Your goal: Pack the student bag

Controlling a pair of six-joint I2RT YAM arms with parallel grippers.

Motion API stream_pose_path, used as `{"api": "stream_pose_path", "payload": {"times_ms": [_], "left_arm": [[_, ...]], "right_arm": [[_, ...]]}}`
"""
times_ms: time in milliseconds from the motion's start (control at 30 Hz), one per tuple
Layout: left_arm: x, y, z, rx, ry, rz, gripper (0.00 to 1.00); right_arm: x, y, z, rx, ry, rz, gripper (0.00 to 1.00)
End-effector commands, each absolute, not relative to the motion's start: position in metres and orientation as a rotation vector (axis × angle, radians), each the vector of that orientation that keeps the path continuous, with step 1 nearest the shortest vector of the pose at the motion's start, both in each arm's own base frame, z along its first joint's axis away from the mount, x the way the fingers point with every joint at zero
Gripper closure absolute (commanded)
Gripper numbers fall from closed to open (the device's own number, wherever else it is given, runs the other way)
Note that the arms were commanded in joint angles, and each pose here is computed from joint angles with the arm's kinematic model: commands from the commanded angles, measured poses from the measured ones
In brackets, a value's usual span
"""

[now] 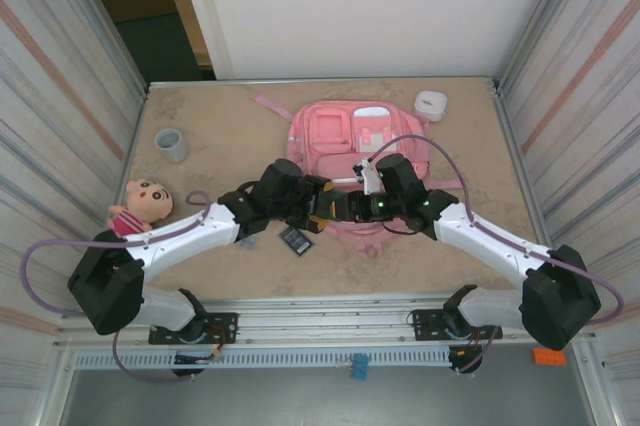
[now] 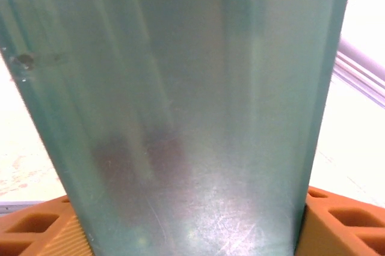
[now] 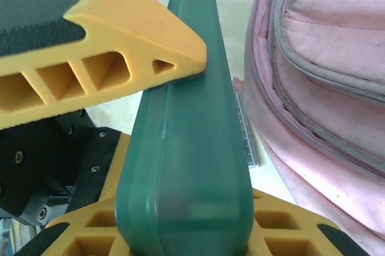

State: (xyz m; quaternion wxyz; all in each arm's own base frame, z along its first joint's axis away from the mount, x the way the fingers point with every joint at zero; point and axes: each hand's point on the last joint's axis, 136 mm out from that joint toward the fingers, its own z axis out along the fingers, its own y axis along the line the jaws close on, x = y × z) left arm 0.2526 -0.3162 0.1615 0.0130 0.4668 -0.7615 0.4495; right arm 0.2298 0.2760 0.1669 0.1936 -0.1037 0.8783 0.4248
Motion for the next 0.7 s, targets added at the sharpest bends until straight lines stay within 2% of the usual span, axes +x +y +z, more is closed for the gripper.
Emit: {"api": "stream_pose_path", "payload": {"times_ms": [0, 67, 200, 333, 533, 667], "left_arm": [[0.258, -0.314, 0.177, 1.417, -2.415, 1.512, 0.14], [0.263, -0.303, 0.179, 1.387, -2.572, 1.490, 0.05], [0.274, -0.264, 0.196, 1.148, -3.139, 1.204, 0.06], [0.296, -0.240, 0.227, 0.626, -3.672, 0.866, 0.09], [0.320, -0.278, 0.250, -0.724, -3.967, 0.782, 0.18], [0.319, -0.329, 0.234, -1.780, -3.622, 0.682, 0.18]], "right_arm": [[0.240, 0.258, 0.197, -0.192, 2.388, 1.225, 0.83], [0.247, 0.238, 0.206, -0.127, 2.377, 1.220, 0.83], [0.270, 0.175, 0.218, 0.115, 2.357, 1.200, 0.83], [0.292, 0.108, 0.231, 0.366, 2.270, 1.319, 0.84], [0.314, 0.029, 0.253, 0.596, 2.114, 1.433, 0.87], [0.316, 0.000, 0.253, 0.706, 2.074, 1.409, 0.87]]}}
